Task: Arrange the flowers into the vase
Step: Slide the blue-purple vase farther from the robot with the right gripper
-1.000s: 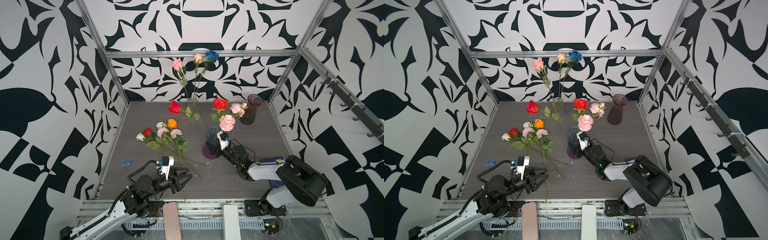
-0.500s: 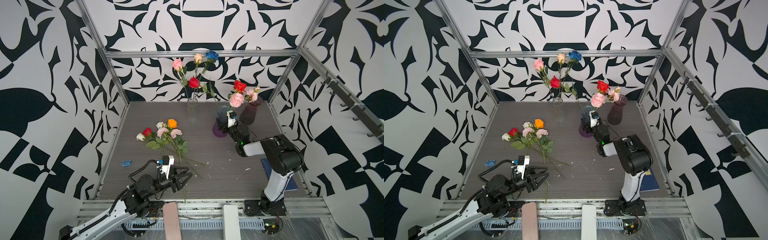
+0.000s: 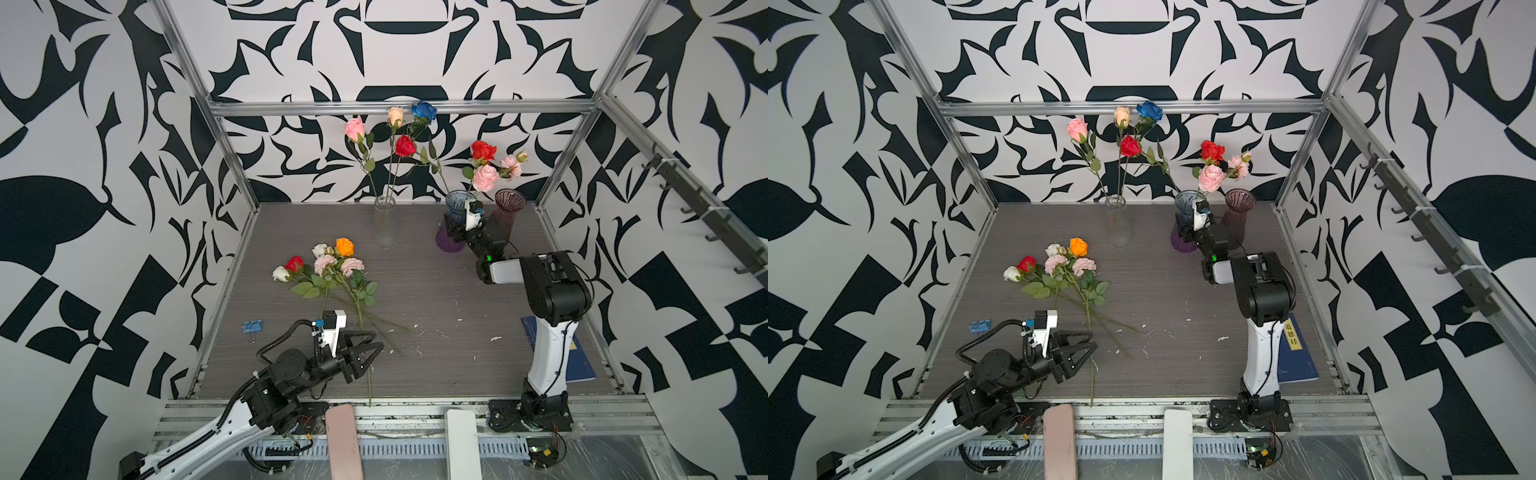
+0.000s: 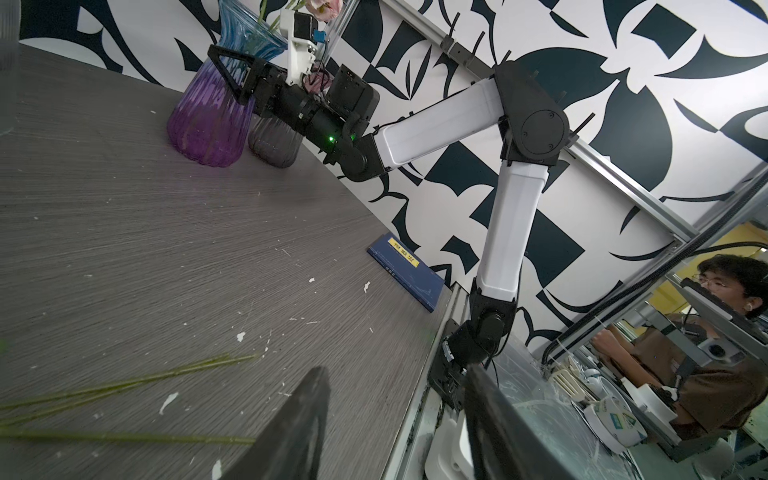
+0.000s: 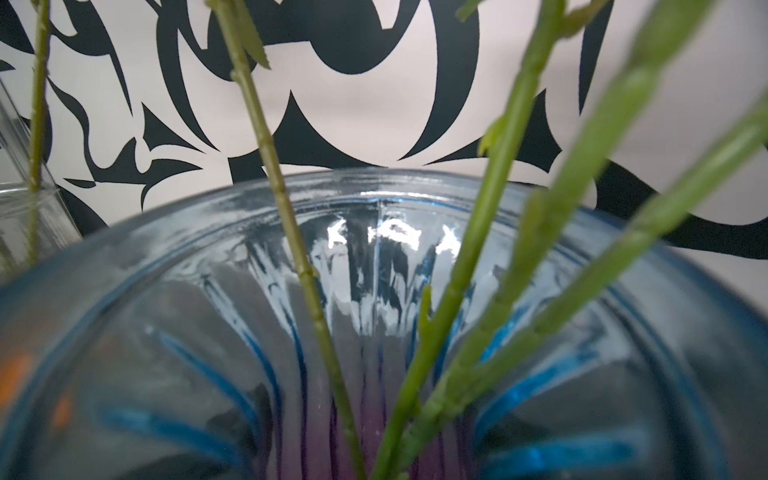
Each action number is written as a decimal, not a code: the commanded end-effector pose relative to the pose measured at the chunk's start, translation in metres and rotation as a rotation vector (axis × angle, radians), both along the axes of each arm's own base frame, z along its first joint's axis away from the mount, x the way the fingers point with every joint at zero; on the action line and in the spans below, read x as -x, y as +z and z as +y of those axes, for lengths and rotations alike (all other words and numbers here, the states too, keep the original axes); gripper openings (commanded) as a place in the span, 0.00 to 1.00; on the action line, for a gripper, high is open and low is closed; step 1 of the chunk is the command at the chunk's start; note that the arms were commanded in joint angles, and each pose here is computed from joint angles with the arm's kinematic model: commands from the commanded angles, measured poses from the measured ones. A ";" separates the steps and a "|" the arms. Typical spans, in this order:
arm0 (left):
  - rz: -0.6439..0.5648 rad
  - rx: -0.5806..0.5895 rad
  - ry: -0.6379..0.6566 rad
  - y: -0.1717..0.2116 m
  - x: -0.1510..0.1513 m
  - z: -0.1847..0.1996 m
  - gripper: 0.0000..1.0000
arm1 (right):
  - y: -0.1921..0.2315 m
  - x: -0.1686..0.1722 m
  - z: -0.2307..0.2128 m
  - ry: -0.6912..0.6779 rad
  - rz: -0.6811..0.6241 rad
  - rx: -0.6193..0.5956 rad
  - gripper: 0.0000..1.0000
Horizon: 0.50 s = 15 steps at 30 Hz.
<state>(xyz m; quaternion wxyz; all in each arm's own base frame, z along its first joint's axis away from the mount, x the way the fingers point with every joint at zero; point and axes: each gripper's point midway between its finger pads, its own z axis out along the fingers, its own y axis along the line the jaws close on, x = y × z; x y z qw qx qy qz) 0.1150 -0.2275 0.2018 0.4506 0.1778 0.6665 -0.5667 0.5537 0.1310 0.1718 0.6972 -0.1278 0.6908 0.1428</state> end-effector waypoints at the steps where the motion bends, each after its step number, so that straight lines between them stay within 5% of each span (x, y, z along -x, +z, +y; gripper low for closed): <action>1: -0.009 0.002 0.020 -0.001 -0.003 0.001 0.56 | -0.004 0.007 0.010 0.082 0.021 0.011 0.66; 7: -0.008 0.004 0.014 -0.001 -0.003 0.001 0.56 | 0.005 0.035 0.022 0.237 -0.023 -0.017 0.60; 15: -0.004 0.011 0.016 -0.003 -0.003 0.001 0.56 | 0.011 0.045 0.005 0.250 -0.029 -0.059 0.58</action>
